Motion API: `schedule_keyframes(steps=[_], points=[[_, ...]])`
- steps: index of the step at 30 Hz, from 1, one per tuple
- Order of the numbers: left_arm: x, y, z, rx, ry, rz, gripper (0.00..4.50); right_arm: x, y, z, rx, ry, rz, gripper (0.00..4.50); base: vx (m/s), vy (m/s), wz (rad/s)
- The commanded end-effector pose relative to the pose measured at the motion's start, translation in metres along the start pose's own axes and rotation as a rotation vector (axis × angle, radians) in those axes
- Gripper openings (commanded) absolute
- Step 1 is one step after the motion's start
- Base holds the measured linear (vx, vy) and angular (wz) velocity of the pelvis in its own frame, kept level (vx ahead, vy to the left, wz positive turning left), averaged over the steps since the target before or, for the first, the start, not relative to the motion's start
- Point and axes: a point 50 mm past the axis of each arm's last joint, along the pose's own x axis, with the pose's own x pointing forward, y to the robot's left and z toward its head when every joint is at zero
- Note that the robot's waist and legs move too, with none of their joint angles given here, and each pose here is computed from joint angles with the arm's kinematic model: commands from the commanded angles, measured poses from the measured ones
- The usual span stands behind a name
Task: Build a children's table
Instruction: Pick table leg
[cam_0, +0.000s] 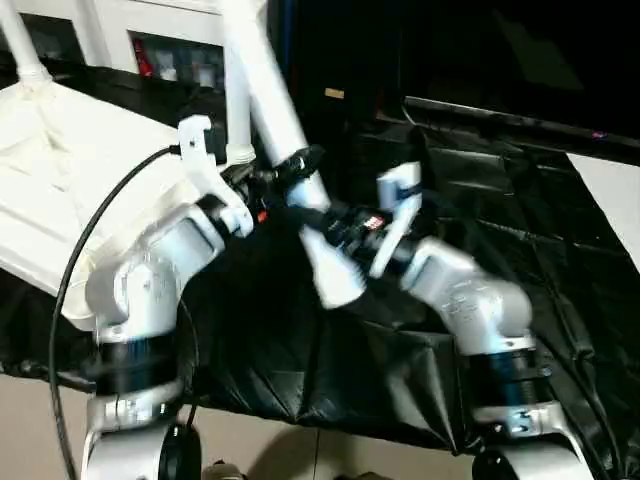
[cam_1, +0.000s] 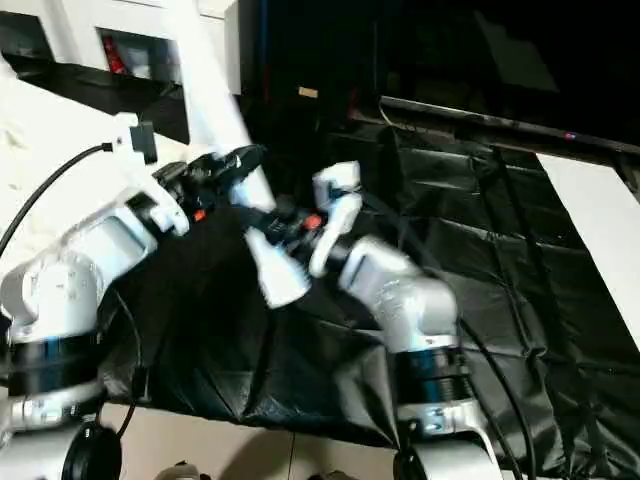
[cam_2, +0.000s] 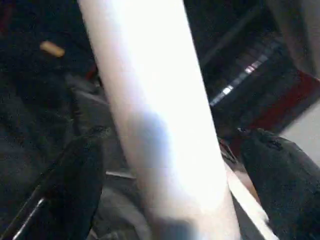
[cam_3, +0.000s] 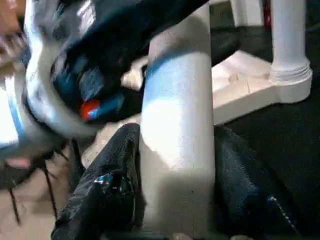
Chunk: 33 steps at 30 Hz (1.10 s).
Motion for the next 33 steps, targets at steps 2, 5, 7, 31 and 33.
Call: schedule_keyframes(steps=[2,5,7,31,33], points=[[0.003,0.006,0.001,-0.033,0.002,0.077,4.1,0.0,0.002,0.004,-0.088,0.002,-0.044,1.82,0.0,0.0,0.0],[0.001,0.011,0.003,-0.043,-0.006,0.143,3.75,0.008,0.004,0.002,-0.156,0.024,-0.093,1.82,0.0,0.0,0.0],[0.001,0.011,0.003,-0.043,-0.009,0.156,3.73,0.011,0.005,0.002,-0.164,0.026,-0.097,1.82,0.0,0.0,0.0],[0.005,0.0,0.019,0.044,-0.031,0.107,1.98,0.017,0.005,0.008,-0.209,0.055,-0.09,2.54,0.0,0.0,0.0],[0.005,-0.002,0.021,0.068,-0.026,0.096,1.85,0.014,0.003,0.007,-0.212,0.11,-0.069,2.91,0.0,0.0,0.0]])
